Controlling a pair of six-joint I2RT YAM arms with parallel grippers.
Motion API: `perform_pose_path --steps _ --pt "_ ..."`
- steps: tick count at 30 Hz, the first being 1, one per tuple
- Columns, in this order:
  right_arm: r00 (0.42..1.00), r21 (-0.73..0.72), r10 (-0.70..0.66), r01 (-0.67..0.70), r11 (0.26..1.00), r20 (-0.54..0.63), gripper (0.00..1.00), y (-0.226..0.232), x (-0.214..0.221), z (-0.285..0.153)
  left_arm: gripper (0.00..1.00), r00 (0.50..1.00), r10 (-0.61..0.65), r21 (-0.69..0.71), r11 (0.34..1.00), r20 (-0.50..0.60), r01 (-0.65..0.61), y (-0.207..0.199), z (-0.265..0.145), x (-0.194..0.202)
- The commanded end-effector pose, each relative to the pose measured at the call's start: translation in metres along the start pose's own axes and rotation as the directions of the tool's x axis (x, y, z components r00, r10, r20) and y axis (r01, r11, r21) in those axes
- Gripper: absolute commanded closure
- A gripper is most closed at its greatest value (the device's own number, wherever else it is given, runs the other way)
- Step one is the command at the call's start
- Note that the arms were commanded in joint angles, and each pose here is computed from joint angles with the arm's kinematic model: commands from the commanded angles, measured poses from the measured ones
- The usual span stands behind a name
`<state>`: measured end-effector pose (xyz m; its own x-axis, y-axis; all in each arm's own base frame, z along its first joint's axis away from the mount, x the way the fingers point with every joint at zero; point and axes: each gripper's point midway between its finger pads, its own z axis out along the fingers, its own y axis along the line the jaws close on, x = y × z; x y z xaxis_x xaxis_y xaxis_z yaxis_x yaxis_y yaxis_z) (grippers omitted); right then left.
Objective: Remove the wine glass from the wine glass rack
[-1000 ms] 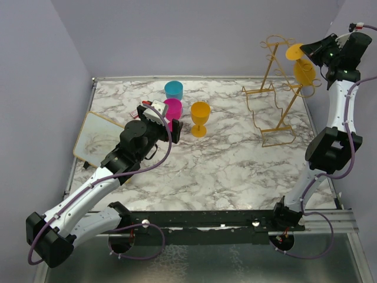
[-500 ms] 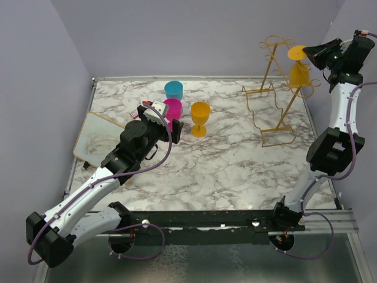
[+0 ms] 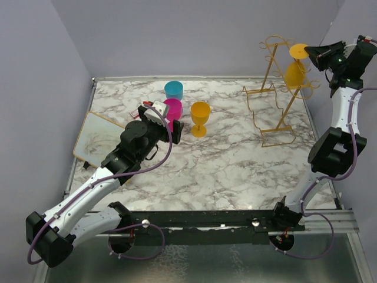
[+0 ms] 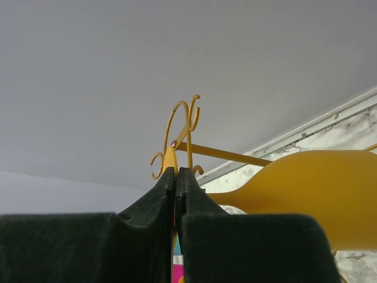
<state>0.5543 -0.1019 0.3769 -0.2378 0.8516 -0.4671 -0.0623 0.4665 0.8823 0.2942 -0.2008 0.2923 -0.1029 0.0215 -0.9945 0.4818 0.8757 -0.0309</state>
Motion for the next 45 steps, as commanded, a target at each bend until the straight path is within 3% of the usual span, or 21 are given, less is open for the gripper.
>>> perform_pose_path --steps 1,9,23,45 --pt "0.999 -0.074 -0.015 0.019 0.997 0.049 0.99 0.034 -0.02 -0.02 0.01 1.0 0.005 0.005 1.0 0.018 -0.005 -0.001 0.0 -0.005" --pt "0.985 0.004 -0.087 0.087 0.996 0.146 0.99 0.037 -0.036 -0.03 0.01 1.0 0.004 0.004 1.0 0.019 -0.004 -0.001 0.0 -0.005" --pt "0.983 0.035 -0.084 0.079 0.996 0.163 0.99 0.023 -0.044 -0.019 0.01 1.0 0.004 0.005 1.0 0.024 -0.004 -0.001 -0.001 -0.007" --pt "0.96 0.201 -0.128 0.077 0.976 0.251 0.99 -0.01 -0.06 -0.021 0.01 1.0 0.006 0.003 1.0 0.025 -0.006 -0.001 -0.002 -0.007"
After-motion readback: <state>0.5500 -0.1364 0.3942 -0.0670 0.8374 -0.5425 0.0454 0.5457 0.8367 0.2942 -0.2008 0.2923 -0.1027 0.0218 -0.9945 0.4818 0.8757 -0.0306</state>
